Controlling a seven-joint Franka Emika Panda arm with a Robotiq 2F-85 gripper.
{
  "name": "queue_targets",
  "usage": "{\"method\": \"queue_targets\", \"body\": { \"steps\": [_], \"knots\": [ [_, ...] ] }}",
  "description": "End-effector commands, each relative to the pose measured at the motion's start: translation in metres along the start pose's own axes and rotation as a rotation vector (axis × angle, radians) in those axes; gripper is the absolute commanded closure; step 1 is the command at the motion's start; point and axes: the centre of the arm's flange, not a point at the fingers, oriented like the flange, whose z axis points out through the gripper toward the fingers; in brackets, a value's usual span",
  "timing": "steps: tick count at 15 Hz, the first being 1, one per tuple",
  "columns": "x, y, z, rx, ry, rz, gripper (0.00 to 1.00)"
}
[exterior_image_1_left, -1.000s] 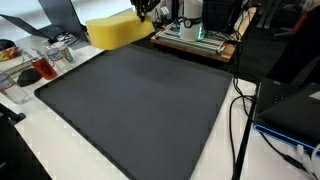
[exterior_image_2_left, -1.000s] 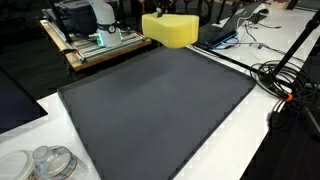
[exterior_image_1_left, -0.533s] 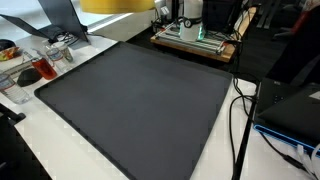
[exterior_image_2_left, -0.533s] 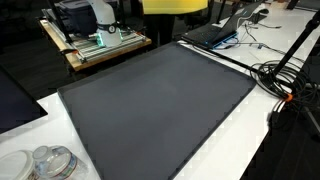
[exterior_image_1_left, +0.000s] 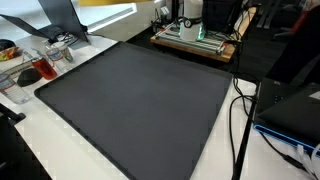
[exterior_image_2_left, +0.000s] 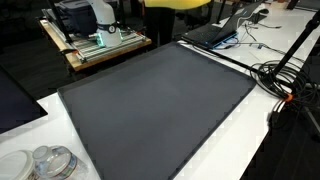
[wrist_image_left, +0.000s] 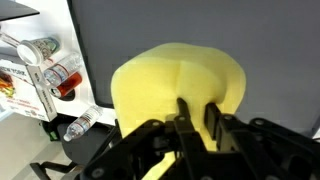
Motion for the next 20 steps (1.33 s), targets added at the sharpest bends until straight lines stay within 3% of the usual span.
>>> {"method": "queue_targets", "body": {
  "steps": [1, 8, 12, 15, 18, 20],
  "knots": [
    [-0.004, 0.008, -0.010, -0.017, 0.008, -0.030, 0.49],
    [-0.005, 0.008, -0.005, 0.007, 0.000, -0.052, 0.02],
    [-0.005, 0.001, 0.017, 0.057, -0.038, -0.081, 0.00],
    [-0.008, -0.012, 0.044, 0.126, -0.123, -0.109, 0.00],
    [-0.015, -0.038, 0.069, 0.179, -0.217, -0.155, 0.00],
    [-0.020, -0.065, 0.082, 0.168, -0.263, -0.176, 0.00]
  ]
}}
